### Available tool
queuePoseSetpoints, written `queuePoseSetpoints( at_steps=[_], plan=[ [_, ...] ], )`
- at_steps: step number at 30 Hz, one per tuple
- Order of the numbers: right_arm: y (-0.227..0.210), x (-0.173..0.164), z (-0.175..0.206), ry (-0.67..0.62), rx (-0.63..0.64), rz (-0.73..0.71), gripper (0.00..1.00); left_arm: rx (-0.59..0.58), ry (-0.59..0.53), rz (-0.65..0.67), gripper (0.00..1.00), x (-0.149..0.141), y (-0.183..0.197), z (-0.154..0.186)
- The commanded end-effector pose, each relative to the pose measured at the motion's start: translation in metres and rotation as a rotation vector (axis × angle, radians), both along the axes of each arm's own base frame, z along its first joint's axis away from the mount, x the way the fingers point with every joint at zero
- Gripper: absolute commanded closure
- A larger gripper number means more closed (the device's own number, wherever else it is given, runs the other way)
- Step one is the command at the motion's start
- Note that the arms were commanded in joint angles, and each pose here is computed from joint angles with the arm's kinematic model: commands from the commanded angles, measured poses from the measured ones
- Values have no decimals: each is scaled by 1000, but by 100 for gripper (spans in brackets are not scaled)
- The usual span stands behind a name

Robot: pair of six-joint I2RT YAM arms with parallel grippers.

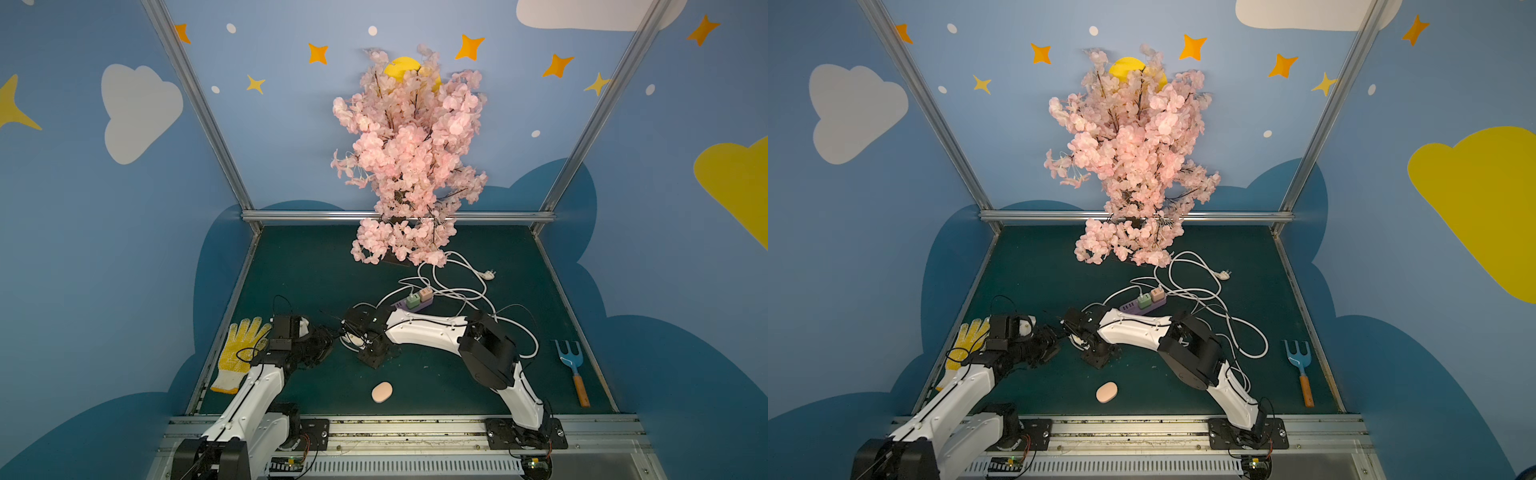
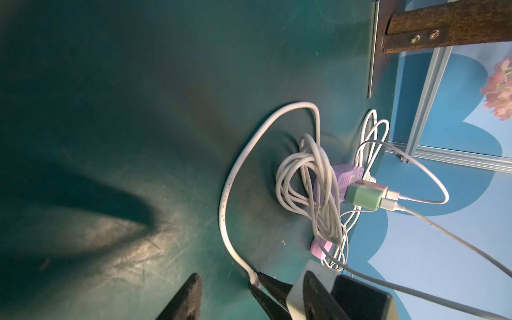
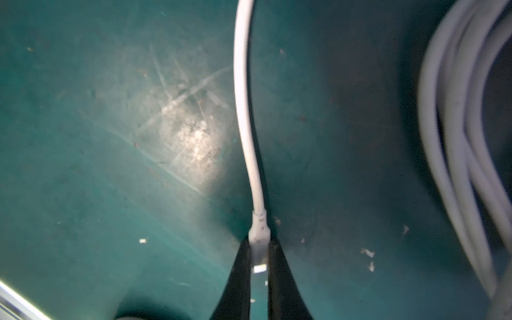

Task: Charge the bluetooth headset
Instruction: Pick up the charging cable from the center of the board.

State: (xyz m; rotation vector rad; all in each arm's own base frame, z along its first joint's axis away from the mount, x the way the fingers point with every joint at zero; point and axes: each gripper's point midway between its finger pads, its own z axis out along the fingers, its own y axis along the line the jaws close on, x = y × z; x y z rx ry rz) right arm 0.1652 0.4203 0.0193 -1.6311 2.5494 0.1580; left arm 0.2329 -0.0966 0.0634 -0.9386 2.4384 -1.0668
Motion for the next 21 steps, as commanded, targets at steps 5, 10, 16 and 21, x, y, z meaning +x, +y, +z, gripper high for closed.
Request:
queuePoseSetpoints(
  at_steps=[5,10,16,21],
  plan=[
    [23,-25,-17,210,95,9,100,-23,9,-32,40,-17,-6,1],
    [35,-29,4,333,200,-1,100,-46,15,-17,40,-28,-7,-5],
    [46,-32,33,478,319,-40,100,-59,33,-14,39,-38,-11,-16],
    [49,-30,62,564,408,-66,100,-64,7,-37,22,-33,-15,-8]
  ],
)
